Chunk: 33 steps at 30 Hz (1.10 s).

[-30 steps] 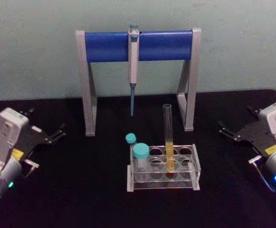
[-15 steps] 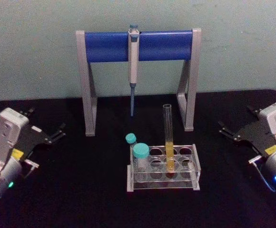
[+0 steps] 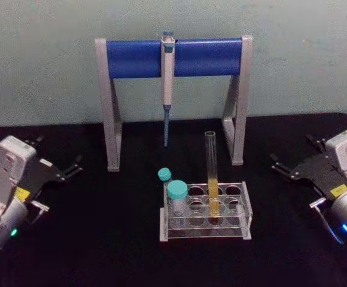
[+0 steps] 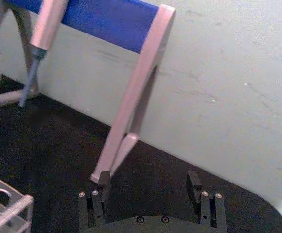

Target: Pick up the test tube from the test tube rack, shake it, then place it back into the test tube rack.

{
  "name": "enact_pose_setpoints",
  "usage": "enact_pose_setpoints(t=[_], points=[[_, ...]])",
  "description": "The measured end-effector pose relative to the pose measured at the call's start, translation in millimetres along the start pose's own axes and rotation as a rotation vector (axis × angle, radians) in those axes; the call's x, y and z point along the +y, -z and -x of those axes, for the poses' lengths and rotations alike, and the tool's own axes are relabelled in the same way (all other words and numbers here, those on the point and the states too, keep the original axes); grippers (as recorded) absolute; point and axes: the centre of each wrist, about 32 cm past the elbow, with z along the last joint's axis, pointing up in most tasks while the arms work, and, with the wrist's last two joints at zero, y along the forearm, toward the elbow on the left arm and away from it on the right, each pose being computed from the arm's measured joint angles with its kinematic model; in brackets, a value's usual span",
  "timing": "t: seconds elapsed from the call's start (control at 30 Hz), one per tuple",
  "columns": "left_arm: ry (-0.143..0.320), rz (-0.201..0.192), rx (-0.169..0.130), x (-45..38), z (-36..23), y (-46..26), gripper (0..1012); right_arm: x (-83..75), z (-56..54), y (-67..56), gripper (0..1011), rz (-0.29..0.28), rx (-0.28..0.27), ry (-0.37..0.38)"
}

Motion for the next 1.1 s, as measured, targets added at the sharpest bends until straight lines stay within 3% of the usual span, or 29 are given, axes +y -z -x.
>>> enact_pose_setpoints(t=[0.4,0.63,0.83,1.1], points=[[0.000,0.000,0.000,0.0,0.0,0.0,1010,-3.4,18.6,-11.0,1000,-0.031,0.106,-0.114],[0.000,0.000,0.000,0.0,0.0,0.0,1010,-3.7,30.9,-21.4,1000,-0.047,0.211,-0.221],[0.000,0.000,0.000,0.0,0.0,0.0,1010,1.9,33.6,-31.3,1000,-0.049,0.268,-0.306],[0.000,0.000,0.000,0.0,0.0,0.0,1010,17.5,32.0,-43.8,1000,-0.043,0.287,-0.395]])
